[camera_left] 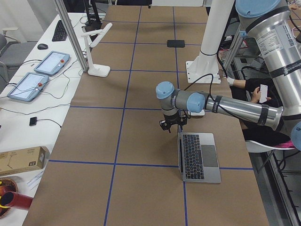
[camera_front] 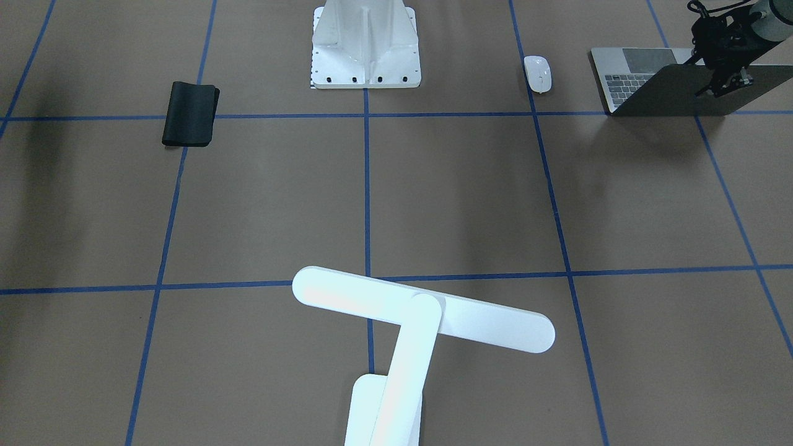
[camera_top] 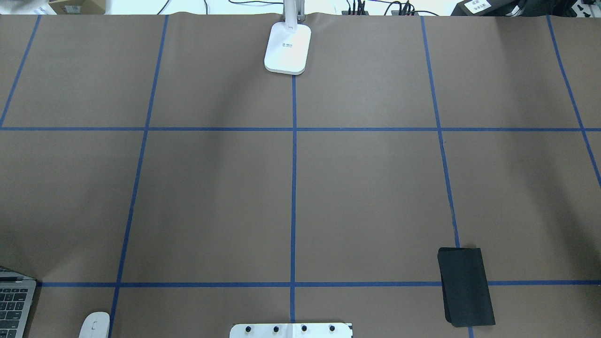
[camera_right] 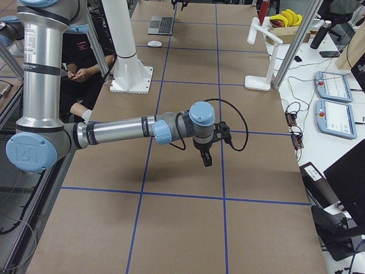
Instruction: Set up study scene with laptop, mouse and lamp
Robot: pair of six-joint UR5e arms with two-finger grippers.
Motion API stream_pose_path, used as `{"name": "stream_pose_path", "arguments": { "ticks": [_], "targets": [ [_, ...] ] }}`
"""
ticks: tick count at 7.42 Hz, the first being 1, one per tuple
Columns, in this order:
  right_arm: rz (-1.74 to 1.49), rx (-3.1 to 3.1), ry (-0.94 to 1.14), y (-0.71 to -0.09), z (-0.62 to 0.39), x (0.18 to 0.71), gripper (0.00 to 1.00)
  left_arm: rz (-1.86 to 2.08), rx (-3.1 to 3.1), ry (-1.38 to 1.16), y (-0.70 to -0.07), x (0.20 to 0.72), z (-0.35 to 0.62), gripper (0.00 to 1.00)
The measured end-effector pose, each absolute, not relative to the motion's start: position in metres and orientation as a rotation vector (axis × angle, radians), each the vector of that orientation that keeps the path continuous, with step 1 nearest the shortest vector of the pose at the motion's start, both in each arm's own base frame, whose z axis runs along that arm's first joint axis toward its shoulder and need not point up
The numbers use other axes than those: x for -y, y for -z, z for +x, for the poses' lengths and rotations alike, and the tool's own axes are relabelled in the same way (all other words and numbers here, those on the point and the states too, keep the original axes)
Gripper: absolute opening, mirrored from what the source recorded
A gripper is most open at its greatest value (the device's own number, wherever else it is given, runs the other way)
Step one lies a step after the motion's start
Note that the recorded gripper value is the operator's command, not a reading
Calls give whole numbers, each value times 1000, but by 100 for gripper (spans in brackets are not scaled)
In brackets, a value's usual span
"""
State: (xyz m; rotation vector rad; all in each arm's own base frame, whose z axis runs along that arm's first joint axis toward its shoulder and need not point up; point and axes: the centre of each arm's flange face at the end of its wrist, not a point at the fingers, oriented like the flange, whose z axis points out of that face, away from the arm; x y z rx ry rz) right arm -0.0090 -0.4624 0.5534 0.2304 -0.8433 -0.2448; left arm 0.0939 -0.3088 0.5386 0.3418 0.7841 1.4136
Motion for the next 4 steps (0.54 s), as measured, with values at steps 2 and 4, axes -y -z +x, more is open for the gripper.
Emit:
{"name": "stream_pose_path", "arguments": {
  "ticks": [2,4],
  "targets": [
    [231,841,245,-553,-9,463,100,351,-780,-1428,-543,304,85,42],
    [233,841,245,-553,-9,464,100,361,-776,-1441,-545,303,80,24]
  ]
}}
